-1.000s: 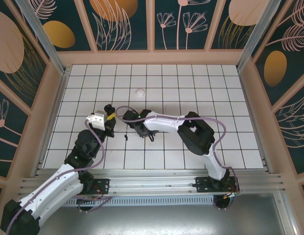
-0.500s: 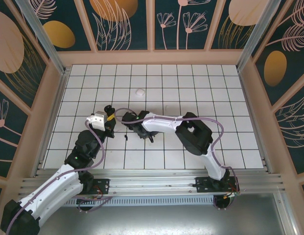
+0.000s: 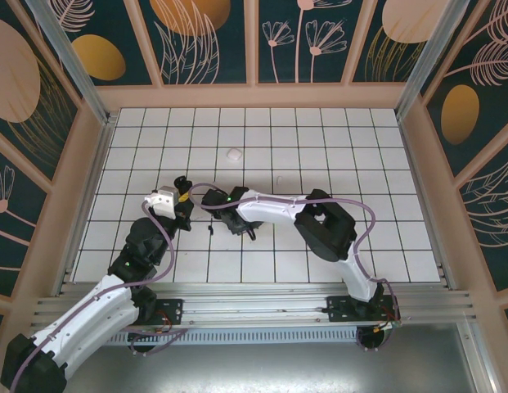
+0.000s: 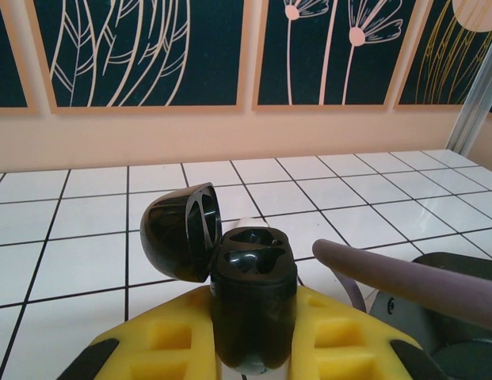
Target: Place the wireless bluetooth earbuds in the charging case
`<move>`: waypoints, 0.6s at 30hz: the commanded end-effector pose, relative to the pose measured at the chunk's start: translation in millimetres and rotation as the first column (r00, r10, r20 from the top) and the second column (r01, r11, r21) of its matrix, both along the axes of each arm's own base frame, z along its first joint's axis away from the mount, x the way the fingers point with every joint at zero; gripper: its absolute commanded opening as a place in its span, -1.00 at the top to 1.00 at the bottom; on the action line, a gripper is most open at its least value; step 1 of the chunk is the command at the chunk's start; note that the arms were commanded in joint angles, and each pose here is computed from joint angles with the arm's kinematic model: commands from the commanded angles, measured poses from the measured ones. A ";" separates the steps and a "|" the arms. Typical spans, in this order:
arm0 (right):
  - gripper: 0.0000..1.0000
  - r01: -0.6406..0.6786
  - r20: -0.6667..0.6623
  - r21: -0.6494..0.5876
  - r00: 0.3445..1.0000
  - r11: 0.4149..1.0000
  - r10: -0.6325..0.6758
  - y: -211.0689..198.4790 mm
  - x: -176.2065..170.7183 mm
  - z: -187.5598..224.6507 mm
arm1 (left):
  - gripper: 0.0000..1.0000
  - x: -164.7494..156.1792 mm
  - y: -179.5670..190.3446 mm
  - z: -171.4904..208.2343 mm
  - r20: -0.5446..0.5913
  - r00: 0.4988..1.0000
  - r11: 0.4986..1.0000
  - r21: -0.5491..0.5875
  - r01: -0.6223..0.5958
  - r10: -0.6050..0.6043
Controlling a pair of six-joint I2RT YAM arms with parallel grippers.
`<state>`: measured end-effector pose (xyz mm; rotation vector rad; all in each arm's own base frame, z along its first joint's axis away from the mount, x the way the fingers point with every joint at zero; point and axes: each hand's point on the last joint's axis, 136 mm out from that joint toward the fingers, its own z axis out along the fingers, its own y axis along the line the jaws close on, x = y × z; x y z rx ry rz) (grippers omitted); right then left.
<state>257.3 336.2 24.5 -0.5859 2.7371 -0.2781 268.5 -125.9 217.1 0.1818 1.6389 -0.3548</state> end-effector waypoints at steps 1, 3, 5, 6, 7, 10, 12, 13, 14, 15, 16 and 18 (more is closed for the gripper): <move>0.40 -0.022 -0.012 -0.003 1.000 1.000 0.022 -7.4 -2.6 9.2 | 1.00 -1.0 1.2 -0.8 0.001 1.000 1.000 -0.016 -0.005 0.005; 0.40 -0.029 -0.019 -0.010 0.999 1.000 0.028 -9.5 -3.7 7.8 | 1.00 -0.8 1.4 -1.1 0.000 1.000 1.000 -0.015 -0.007 0.007; 0.40 -0.035 -0.025 -0.015 0.999 0.999 0.034 -10.6 -4.1 6.1 | 1.00 -0.4 1.6 -0.7 0.000 1.000 1.000 -0.014 -0.009 0.009; 0.40 -0.039 -0.031 -0.024 0.999 0.999 0.038 -12.6 -4.9 4.7 | 1.00 -0.4 1.5 -0.5 0.001 1.000 1.000 -0.014 -0.008 0.008; 0.39 -0.041 -0.032 -0.027 0.999 0.999 0.040 -13.6 -4.6 4.8 | 1.00 -0.3 1.4 -0.3 0.002 1.000 1.000 -0.015 -0.008 0.008; 0.39 -0.047 -0.036 -0.035 0.998 0.998 0.046 -16.3 -3.7 2.2 | 1.00 0.5 0.5 0.8 0.003 1.000 1.000 -0.015 -0.006 0.006; 0.39 -0.050 -0.038 -0.038 0.998 0.998 0.049 -18.1 -2.1 -0.4 | 1.00 1.1 0.0 -0.3 0.000 1.000 1.000 -0.013 -0.005 0.005; 0.40 -0.049 -0.038 -0.037 0.998 0.998 0.048 -18.7 -0.9 -1.2 | 1.00 1.2 -0.3 -0.4 0.000 1.000 1.000 -0.012 -0.004 0.004; 0.41 -0.048 -0.041 -0.039 0.998 0.998 0.046 -20.3 0.3 -2.7 | 1.00 1.5 -0.2 0.1 0.000 1.000 1.000 -0.012 -0.005 0.005; 0.44 -0.047 -0.042 -0.042 0.998 0.998 0.045 -21.8 1.4 -4.2 | 1.00 1.6 -0.5 0.4 0.001 1.000 1.000 -0.012 -0.005 0.005; 0.46 -0.044 -0.042 -0.043 0.998 0.998 0.042 -22.9 2.5 -4.6 | 1.00 1.7 -0.4 0.2 0.000 1.000 1.000 -0.010 -0.005 0.005; 0.54 -0.039 -0.043 -0.040 0.998 0.998 0.037 -24.7 4.5 -4.5 | 1.00 1.7 -0.6 1.0 0.002 1.000 1.000 -0.009 -0.004 0.004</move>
